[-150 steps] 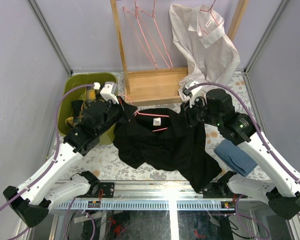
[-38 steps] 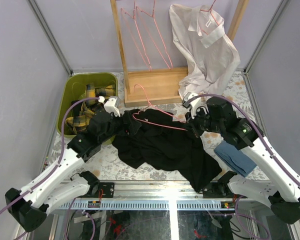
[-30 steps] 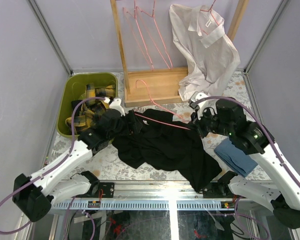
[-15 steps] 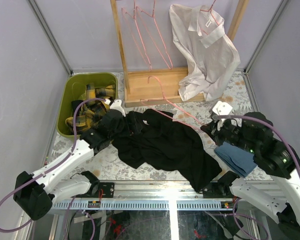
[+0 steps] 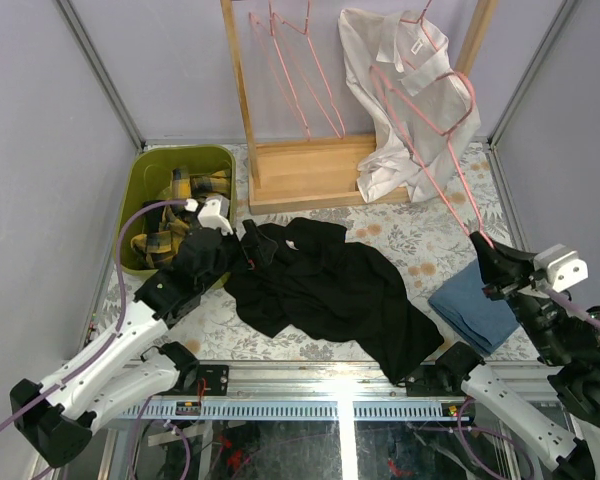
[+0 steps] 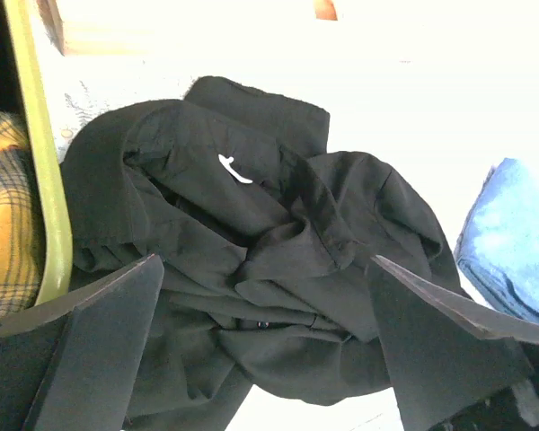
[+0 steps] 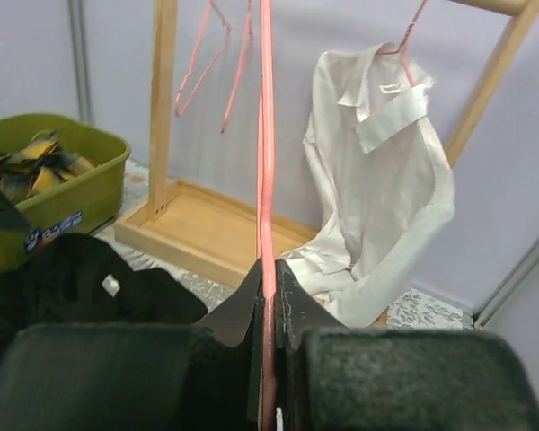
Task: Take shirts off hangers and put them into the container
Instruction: Place the hanger at the clothesline.
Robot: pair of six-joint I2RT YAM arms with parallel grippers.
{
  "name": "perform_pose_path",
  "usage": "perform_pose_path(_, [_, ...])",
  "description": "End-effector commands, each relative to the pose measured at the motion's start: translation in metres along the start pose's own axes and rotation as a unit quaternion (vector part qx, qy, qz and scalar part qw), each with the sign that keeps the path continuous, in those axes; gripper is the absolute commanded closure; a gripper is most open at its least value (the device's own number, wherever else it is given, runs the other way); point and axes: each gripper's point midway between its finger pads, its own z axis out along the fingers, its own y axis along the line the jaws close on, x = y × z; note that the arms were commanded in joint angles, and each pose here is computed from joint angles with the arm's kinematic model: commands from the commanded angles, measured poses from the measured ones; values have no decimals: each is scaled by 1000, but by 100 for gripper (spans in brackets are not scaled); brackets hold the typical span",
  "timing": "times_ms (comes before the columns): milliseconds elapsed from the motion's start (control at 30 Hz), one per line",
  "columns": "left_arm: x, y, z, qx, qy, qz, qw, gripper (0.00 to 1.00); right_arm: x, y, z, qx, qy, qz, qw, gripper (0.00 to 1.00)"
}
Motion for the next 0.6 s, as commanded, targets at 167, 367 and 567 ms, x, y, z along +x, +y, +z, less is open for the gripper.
perform_pose_path(167, [-40,25,-17,-82,-81,-5,993,0,32,-51,35,174,74,-22,982,100])
perform_pose_path(367, [-64,51,-41,-153,-142,-12,978,0,59,-30,65,137,134,-15,981,100])
perform_pose_path(567, [-87,83,-64,-246,-210,-29,946,0,75,-15,90,121,169,12,978,100])
